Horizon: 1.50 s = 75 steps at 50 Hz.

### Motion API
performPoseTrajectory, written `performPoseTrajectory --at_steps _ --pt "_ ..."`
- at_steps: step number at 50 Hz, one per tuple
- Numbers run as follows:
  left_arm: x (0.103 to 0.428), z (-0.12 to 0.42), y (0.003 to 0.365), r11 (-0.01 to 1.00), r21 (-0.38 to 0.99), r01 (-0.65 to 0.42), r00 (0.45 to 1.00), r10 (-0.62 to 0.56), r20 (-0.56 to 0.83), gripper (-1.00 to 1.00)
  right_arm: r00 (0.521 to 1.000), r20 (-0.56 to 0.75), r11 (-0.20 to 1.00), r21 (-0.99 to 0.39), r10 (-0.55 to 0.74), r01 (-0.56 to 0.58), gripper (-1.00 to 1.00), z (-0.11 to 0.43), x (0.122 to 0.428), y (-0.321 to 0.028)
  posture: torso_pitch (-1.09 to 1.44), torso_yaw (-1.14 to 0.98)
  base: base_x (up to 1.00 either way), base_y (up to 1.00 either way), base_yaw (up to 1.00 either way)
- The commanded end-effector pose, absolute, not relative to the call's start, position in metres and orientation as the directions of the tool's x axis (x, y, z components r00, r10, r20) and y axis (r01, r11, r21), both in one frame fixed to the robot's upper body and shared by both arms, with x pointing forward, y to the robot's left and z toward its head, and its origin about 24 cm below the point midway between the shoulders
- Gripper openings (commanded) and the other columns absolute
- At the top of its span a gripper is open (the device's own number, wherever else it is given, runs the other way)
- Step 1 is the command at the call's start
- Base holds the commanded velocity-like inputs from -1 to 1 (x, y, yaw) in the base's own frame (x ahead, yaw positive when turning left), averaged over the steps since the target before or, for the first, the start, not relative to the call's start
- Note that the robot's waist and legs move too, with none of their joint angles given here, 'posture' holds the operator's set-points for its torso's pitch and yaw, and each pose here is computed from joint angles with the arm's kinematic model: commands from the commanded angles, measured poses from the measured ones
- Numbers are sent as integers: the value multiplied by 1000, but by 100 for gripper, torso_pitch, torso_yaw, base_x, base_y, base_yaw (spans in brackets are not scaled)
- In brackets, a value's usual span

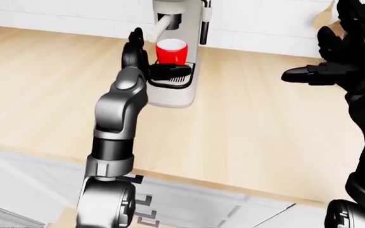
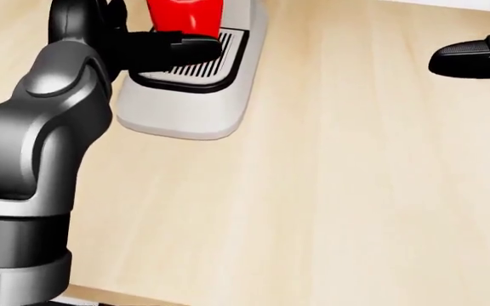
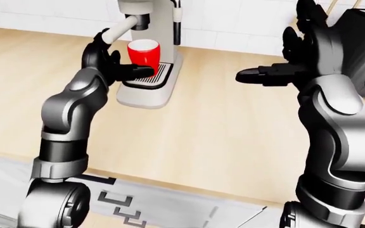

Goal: Pick the mug from under the coffee machine dispenser and place it on the counter.

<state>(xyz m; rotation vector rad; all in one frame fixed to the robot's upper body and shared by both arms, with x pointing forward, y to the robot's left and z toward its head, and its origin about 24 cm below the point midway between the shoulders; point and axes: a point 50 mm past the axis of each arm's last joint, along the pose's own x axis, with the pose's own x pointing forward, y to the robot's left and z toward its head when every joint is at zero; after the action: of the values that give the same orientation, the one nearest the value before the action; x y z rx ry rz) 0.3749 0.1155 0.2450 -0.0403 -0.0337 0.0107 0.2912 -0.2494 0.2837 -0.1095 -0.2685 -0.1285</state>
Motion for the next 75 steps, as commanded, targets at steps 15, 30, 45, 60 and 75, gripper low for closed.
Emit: performPoseTrajectory --at_steps 15,30,45,60,75 --pt "378 263 102 999 -34 14 992 -9 130 100 923 364 982 -92 -121 165 100 306 284 -252 0 0 0 0 0" --pt "391 259 95 1000 -28 1 991 3 134 100 920 373 982 -94 -120 166 100 309 283 -252 0 0 0 0 0" --pt "397 253 86 1000 -20 -22 989 25 144 100 919 377 983 -91 -113 158 100 311 281 -250 0 0 0 0 0" --pt "403 258 75 1000 -28 4 989 0 148 100 920 377 984 -89 -109 153 100 310 280 -249 0 0 0 0 0" --pt "407 250 75 1000 -26 -5 990 9 138 -54 914 392 985 -82 -105 149 100 317 277 -248 0 0 0 0 0"
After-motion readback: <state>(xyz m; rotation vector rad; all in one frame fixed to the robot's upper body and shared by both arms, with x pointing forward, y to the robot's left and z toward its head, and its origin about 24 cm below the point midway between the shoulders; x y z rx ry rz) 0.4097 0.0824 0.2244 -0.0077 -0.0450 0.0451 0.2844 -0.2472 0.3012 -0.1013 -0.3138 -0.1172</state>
